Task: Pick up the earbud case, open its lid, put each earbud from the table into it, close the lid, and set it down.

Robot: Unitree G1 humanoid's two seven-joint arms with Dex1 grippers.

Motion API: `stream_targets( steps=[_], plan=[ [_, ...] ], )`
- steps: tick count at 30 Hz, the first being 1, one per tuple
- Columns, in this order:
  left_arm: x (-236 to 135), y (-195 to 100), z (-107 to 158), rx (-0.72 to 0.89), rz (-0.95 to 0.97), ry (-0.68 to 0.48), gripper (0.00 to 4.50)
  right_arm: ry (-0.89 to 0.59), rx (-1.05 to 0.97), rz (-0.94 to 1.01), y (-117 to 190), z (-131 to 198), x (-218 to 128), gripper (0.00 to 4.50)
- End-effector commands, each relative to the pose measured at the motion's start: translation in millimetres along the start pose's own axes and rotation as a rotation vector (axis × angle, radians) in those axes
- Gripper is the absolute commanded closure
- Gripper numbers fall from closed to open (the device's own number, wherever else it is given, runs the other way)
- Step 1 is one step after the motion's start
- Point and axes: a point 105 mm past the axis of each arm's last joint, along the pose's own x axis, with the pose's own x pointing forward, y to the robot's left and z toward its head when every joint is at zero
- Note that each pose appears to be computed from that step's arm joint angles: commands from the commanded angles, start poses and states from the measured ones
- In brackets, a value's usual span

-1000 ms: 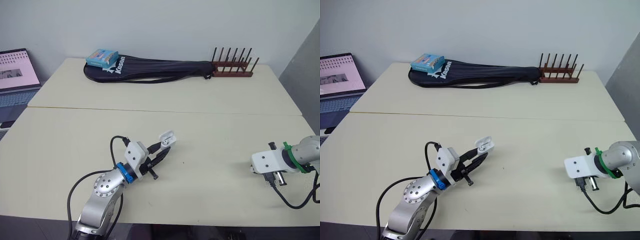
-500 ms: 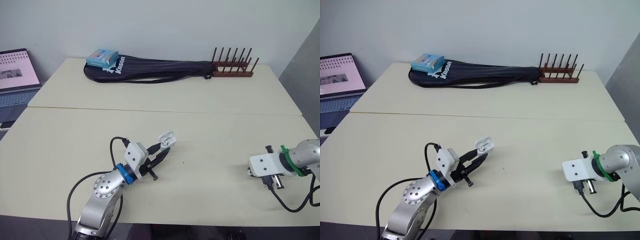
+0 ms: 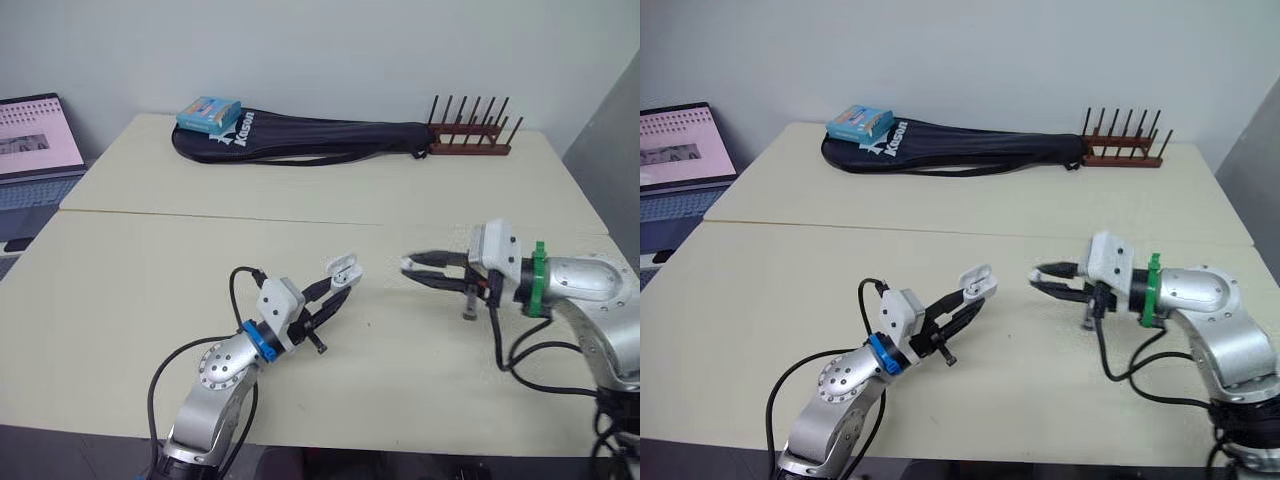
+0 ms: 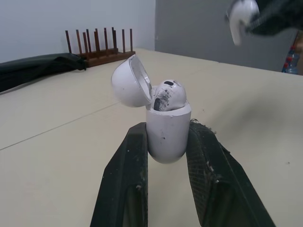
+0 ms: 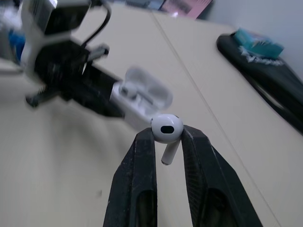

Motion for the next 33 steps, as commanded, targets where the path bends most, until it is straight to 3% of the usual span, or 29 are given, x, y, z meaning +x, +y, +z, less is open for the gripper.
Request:
stream_targets(
  steps=[1,19,33],
  plan=[
    [10,-3,23,0.022,-0.032,-0.088,3.73,-0.141,0.026,-0.13,-5,23,12,4.12],
    [18,-2,42,0.031,-0.059,-0.132,3.73,-0.198,0.088,-0.177,8,1,39,4.12],
    [19,-5,44,0.034,-0.076,-0.138,3.73,-0.124,0.01,-0.186,7,-15,40,4.12]
  ],
)
